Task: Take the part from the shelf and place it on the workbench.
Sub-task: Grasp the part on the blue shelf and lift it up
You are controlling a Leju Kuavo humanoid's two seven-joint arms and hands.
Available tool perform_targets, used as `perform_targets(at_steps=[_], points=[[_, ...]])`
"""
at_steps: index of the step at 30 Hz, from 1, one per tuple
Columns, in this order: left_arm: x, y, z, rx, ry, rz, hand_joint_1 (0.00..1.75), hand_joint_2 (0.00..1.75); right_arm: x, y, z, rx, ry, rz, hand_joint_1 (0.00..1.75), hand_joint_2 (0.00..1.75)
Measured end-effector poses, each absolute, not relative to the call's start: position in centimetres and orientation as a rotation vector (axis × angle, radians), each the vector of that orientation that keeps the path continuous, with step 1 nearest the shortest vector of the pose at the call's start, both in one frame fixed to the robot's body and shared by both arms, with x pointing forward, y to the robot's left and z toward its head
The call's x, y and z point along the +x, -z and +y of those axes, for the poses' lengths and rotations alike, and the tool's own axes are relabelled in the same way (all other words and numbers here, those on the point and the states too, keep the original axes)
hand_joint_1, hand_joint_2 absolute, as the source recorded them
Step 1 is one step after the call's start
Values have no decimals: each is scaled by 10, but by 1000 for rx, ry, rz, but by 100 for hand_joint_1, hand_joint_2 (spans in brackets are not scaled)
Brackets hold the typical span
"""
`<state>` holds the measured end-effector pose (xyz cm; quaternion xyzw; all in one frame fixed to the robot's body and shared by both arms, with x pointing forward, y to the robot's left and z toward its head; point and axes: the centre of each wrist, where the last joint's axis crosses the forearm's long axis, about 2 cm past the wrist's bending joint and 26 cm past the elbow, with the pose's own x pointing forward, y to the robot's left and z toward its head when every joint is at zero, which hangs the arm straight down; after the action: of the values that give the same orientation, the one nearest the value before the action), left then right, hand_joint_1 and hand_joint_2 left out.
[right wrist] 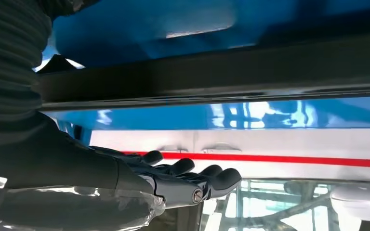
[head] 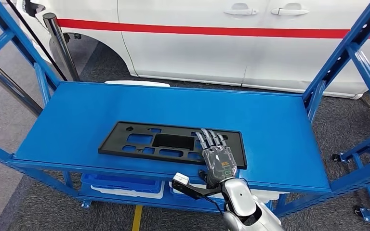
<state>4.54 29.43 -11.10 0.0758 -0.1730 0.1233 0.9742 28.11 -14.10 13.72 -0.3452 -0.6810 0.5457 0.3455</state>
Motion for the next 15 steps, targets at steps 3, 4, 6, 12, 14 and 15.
perform_targets(at_steps=[3,4,6,12,14,15], points=[[46,111,294,156,-250,-357,0,0,284,-138,-142,-875,-1417,-1763,0,175],[45,111,295,157,-251,-358,0,0,284,-138,-142,-871,-1418,-1760,0,175],[44,111,295,158,-254,-356,0,0,285,-137,-143,-864,-1421,-1753,0,175],[45,111,296,161,-264,-358,0,0,287,-136,-144,-856,-1426,-1742,175,175],[45,111,296,161,-268,-358,0,0,287,-136,-144,-850,-1430,-1739,175,175],[44,111,296,162,-270,-357,0,0,288,-135,-145,-849,-1431,-1738,175,175]])
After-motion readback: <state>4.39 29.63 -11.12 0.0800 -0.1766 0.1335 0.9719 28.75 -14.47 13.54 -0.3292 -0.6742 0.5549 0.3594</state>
